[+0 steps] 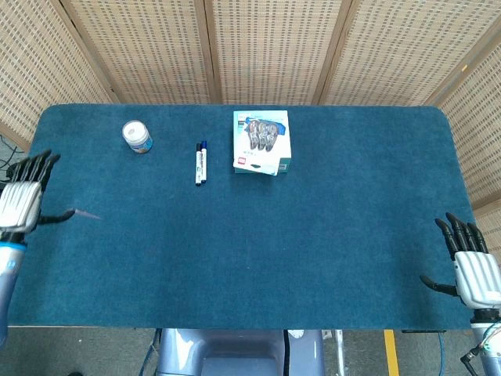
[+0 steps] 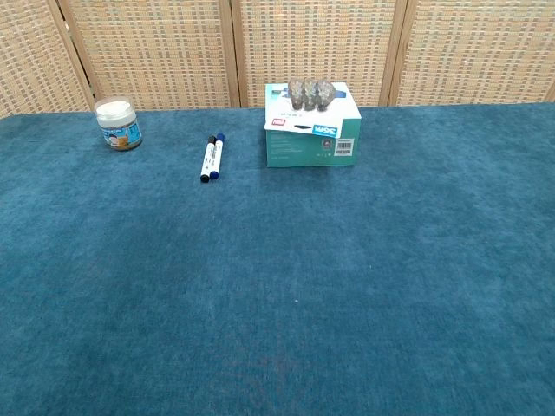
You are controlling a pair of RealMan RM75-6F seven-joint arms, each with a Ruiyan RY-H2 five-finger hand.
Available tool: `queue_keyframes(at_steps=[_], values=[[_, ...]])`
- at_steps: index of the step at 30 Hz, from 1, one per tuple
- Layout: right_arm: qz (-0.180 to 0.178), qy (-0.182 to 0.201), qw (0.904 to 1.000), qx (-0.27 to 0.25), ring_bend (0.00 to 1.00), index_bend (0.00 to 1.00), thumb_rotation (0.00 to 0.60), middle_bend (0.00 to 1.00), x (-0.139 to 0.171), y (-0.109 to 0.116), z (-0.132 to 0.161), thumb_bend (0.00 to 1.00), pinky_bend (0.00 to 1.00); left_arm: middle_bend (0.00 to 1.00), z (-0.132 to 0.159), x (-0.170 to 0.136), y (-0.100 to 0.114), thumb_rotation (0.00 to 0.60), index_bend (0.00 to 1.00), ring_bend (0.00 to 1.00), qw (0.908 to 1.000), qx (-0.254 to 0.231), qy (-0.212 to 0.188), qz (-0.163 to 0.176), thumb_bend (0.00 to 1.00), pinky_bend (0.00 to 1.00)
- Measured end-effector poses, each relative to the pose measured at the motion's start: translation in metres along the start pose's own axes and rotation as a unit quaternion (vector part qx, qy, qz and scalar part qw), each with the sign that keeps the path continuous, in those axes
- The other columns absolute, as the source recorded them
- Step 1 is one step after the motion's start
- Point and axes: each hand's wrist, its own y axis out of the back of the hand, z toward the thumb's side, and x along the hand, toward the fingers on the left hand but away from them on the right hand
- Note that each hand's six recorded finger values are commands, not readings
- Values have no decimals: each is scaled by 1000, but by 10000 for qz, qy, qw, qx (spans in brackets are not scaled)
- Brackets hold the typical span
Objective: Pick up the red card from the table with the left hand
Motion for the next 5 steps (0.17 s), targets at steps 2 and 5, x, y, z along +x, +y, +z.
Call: queue_keyframes(at_steps=[2,5], values=[[-75,-10,10000,31,0,0,600,0,1,2,0,0,0,0,-1,-25,-4,600,0,0,10000,24,-45,25,0,0],[-162,-29,9999,19,0,0,600,0,2,5,-1,0,0,0,3,-61,-13,600,0,0,9999,-4,-116,-21,0,0]])
